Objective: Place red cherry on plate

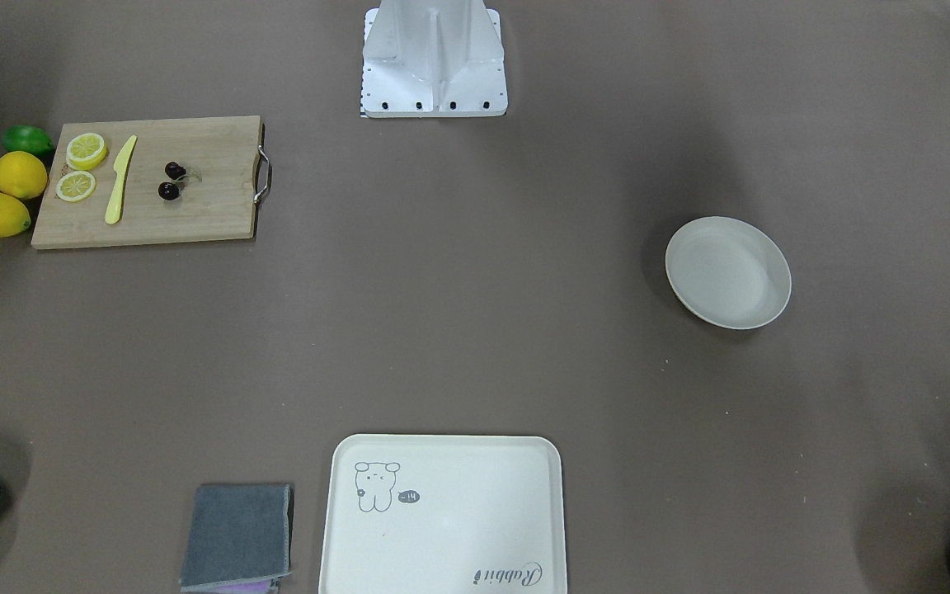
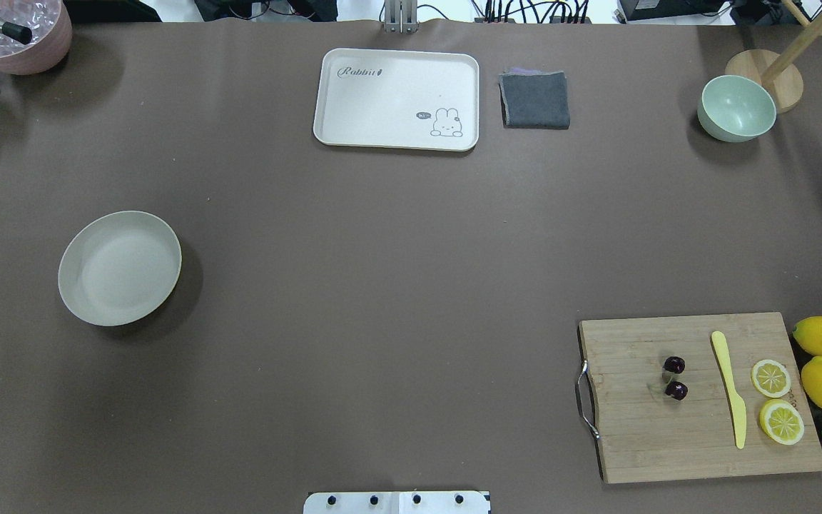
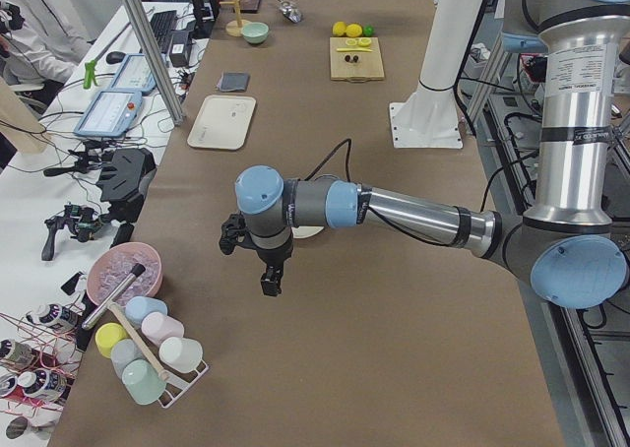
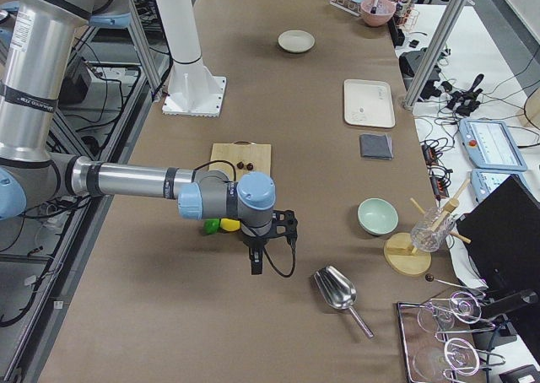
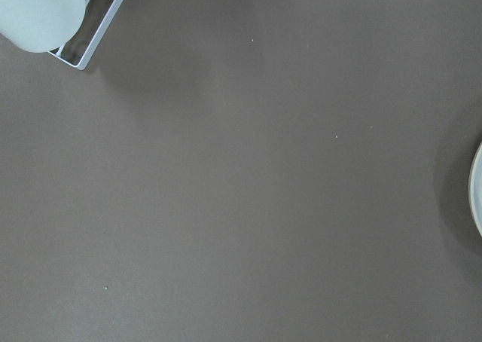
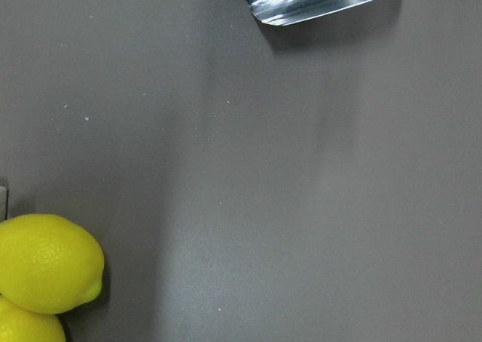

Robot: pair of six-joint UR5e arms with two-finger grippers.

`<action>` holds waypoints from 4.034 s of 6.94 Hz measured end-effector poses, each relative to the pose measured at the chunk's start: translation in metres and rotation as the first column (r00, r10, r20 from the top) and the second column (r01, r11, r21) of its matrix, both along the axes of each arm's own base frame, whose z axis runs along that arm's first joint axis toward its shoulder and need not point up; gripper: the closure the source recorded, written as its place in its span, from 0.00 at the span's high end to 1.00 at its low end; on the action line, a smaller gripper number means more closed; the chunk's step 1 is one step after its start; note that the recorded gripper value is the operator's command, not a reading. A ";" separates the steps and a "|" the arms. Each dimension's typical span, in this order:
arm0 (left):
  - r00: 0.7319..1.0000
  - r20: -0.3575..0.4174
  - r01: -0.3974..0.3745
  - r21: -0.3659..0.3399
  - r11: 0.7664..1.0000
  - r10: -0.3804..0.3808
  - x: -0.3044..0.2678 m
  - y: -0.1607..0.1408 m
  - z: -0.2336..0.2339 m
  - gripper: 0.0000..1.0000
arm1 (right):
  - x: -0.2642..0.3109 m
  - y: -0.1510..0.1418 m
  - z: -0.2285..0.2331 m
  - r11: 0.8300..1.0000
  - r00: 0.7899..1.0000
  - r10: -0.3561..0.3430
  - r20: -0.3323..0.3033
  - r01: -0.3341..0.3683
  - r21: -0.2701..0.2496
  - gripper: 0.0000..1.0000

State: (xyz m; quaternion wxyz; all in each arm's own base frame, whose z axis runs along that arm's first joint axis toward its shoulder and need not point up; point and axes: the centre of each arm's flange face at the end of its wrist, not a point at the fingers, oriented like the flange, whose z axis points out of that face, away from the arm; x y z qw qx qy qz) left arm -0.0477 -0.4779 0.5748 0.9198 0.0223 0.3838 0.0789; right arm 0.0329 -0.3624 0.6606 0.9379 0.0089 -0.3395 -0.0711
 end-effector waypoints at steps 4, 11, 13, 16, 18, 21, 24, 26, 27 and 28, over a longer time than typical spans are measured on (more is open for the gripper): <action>1.000 0.003 0.001 0.025 1.000 -0.001 -0.001 -0.002 -0.011 0.99 | 0.000 -0.001 -0.002 1.000 1.000 -0.001 0.000 0.001 0.015 1.00; 0.990 -0.101 0.120 0.298 0.947 -0.093 -0.025 -0.020 -0.045 0.99 | 0.003 -0.014 -0.027 0.991 0.999 0.024 0.022 -0.027 0.131 1.00; 0.989 -0.118 0.118 0.283 0.952 -0.088 -0.012 -0.022 -0.046 0.98 | 0.002 -0.020 -0.035 0.990 0.998 0.052 0.031 -0.056 0.129 1.00; 0.986 -0.163 0.019 0.235 0.972 0.020 0.106 -0.027 -0.040 0.98 | -0.002 -0.024 -0.047 0.987 0.991 0.095 0.094 -0.106 0.117 1.00; 0.974 -0.222 0.010 0.201 0.979 0.036 0.177 -0.018 -0.022 0.98 | -0.003 -0.024 -0.048 0.987 0.989 0.104 0.108 -0.117 0.115 1.00; 0.973 -0.224 0.008 0.242 0.970 0.048 0.259 0.002 0.013 0.81 | -0.003 -0.023 -0.046 0.985 0.988 0.106 0.108 -0.120 0.127 1.00; 0.968 -0.252 0.039 0.213 0.976 0.017 0.296 0.018 0.030 0.14 | -0.003 -0.023 -0.046 0.984 0.989 0.106 0.107 -0.120 0.128 1.00; 0.963 -0.270 0.056 0.196 0.979 -0.001 0.299 0.021 0.029 0.00 | -0.003 -0.023 -0.046 0.984 0.989 0.107 0.106 -0.120 0.129 1.00; 0.956 -0.294 0.075 0.193 0.978 -0.015 0.299 0.021 0.023 0.00 | -0.003 -0.023 -0.046 0.984 0.989 0.106 0.106 -0.120 0.129 1.00; 0.945 -0.326 0.097 0.187 0.977 -0.032 0.300 0.021 0.015 0.00 | -0.003 -0.023 -0.046 0.984 0.989 0.106 0.107 -0.120 0.128 1.00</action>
